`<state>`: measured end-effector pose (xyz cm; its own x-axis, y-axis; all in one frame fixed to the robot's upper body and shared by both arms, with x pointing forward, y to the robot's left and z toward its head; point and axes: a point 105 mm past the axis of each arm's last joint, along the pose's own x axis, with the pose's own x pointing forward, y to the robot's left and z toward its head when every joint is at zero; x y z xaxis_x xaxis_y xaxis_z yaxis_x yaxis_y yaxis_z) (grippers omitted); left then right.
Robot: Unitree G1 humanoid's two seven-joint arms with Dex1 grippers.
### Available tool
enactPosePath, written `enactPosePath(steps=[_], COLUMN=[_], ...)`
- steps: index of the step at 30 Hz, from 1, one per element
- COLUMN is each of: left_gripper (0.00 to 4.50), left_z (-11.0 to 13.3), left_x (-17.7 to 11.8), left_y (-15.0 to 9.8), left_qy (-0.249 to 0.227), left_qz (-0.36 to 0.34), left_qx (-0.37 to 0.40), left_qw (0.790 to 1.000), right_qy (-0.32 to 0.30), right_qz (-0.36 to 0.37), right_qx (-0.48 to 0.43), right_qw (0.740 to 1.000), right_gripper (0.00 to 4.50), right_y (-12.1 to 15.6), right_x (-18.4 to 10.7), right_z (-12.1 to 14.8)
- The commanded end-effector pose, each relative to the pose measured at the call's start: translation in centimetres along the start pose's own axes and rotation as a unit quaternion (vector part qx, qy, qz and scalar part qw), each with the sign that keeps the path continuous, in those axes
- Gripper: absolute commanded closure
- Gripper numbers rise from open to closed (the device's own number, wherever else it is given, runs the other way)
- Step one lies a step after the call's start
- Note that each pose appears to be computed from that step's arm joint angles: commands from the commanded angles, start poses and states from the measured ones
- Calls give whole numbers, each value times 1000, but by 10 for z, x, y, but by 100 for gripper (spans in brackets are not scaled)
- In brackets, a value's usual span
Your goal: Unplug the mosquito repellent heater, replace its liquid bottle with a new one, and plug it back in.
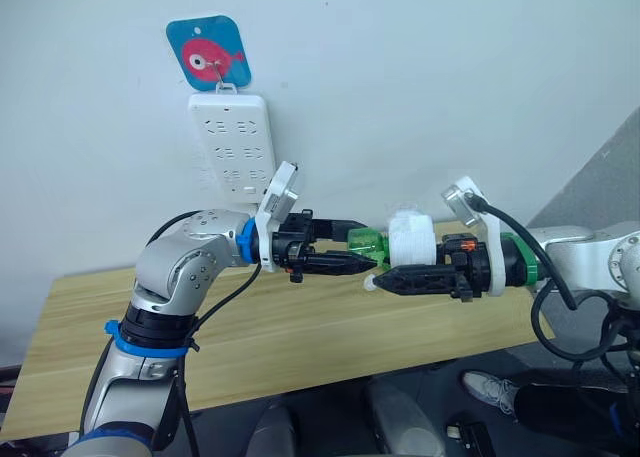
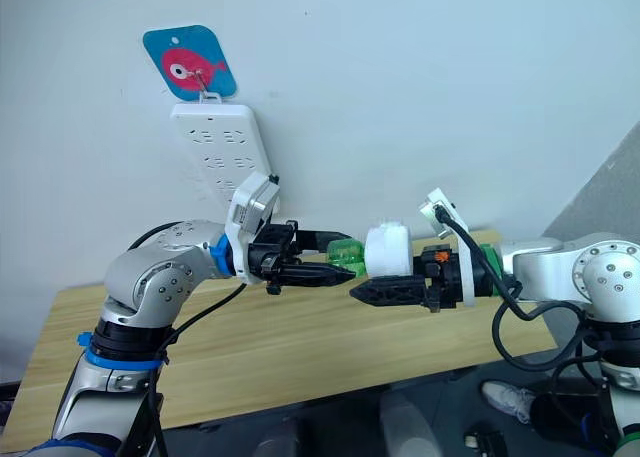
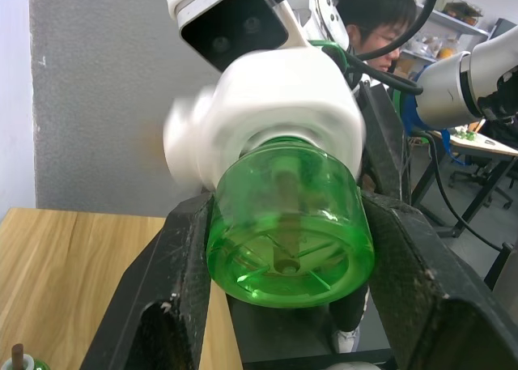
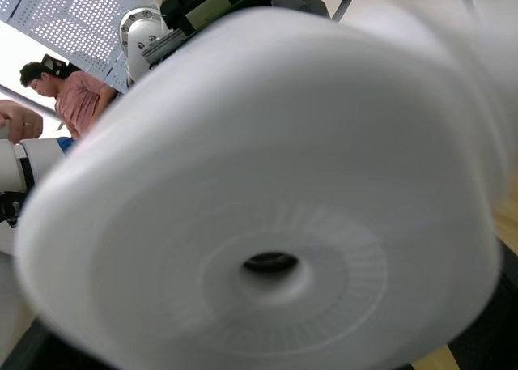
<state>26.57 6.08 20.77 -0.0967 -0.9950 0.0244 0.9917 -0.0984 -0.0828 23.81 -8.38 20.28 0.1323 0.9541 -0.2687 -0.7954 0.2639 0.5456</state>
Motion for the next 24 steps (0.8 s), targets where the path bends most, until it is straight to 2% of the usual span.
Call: enactPosePath(steps=[1, 6, 14, 18, 22, 24], left_gripper=[219, 219, 219, 219, 219, 219], left_z=[8, 9, 12, 14, 16, 18], left_x=[0, -1, -1, -3, -5, -7], left_y=[-4, 1, 11, 13, 15, 15], left_qy=[-11, -22, -47, -54, -58, -58], left_qz=[-4, 10, 40, 45, 45, 42], left_qx=[24, 23, 25, 22, 15, 10], left_qw=[1000, 999, 998, 997, 997, 997], right_qy=[-16, -16, 19, 34, 18, 18], right_qz=[11, 16, 32, 10, -23, -43], right_qx=[-14, -18, -55, -113, -152, -156], right_qw=[1000, 1000, 998, 993, 988, 987], right_gripper=[0, 0, 0, 0, 0, 37], right_y=[9, 13, 29, 32, 27, 23], right_x=[-6, -9, -16, -19, -26, -35], right_z=[9, 10, -1, -10, -11, -13])
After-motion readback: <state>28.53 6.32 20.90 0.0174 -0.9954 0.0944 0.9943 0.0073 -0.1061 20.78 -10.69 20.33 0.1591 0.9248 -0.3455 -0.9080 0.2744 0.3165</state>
